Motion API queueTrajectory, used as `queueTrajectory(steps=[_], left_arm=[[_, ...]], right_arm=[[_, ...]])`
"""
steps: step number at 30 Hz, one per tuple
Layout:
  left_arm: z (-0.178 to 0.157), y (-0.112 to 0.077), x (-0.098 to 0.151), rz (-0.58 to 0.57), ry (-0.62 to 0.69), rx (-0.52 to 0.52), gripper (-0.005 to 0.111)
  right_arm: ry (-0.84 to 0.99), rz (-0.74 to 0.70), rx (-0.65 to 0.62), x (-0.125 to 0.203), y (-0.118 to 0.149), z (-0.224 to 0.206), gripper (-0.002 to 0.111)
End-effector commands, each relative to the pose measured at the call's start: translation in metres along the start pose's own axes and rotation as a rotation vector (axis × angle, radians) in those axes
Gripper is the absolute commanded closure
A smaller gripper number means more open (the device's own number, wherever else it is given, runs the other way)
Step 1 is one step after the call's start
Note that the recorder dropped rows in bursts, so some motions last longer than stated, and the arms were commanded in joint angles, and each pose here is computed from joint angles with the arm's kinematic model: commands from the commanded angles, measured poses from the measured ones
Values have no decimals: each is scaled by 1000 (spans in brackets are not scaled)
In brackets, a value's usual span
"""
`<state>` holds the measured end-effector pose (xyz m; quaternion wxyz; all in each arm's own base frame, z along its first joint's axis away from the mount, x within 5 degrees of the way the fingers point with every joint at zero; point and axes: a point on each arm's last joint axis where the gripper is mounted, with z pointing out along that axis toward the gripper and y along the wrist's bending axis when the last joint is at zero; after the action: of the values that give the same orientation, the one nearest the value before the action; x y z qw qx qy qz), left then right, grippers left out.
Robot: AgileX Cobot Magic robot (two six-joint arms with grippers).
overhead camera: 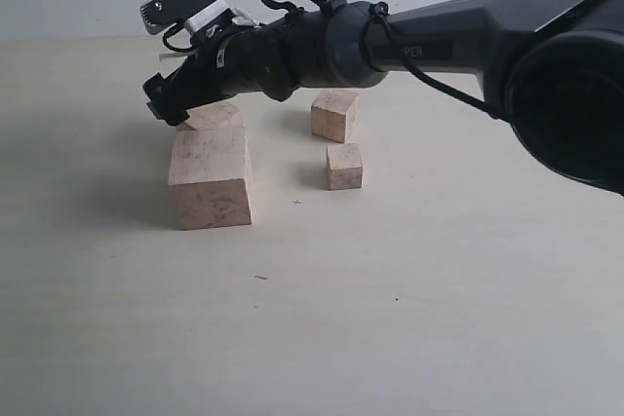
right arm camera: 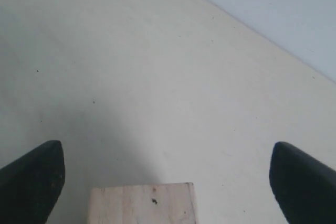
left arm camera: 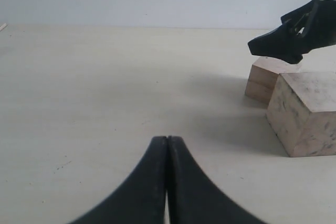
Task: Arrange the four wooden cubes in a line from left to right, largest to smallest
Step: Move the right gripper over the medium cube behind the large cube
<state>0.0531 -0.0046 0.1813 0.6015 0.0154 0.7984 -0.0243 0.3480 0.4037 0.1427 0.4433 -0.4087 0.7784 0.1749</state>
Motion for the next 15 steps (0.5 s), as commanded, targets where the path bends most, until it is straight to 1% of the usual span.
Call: queueTrajectory(steps=[1,9,15], left_arm=[[0,0,0,3,-13,2,107],[0,0,0,3,-13,2,107],[0,0,0,3,-13,2,107]], right_arm=[[-34,6,9,-4,-4,-1,6],[-14,6,7,9,-3,9,6],[-28,6,9,8,-3,9,6]])
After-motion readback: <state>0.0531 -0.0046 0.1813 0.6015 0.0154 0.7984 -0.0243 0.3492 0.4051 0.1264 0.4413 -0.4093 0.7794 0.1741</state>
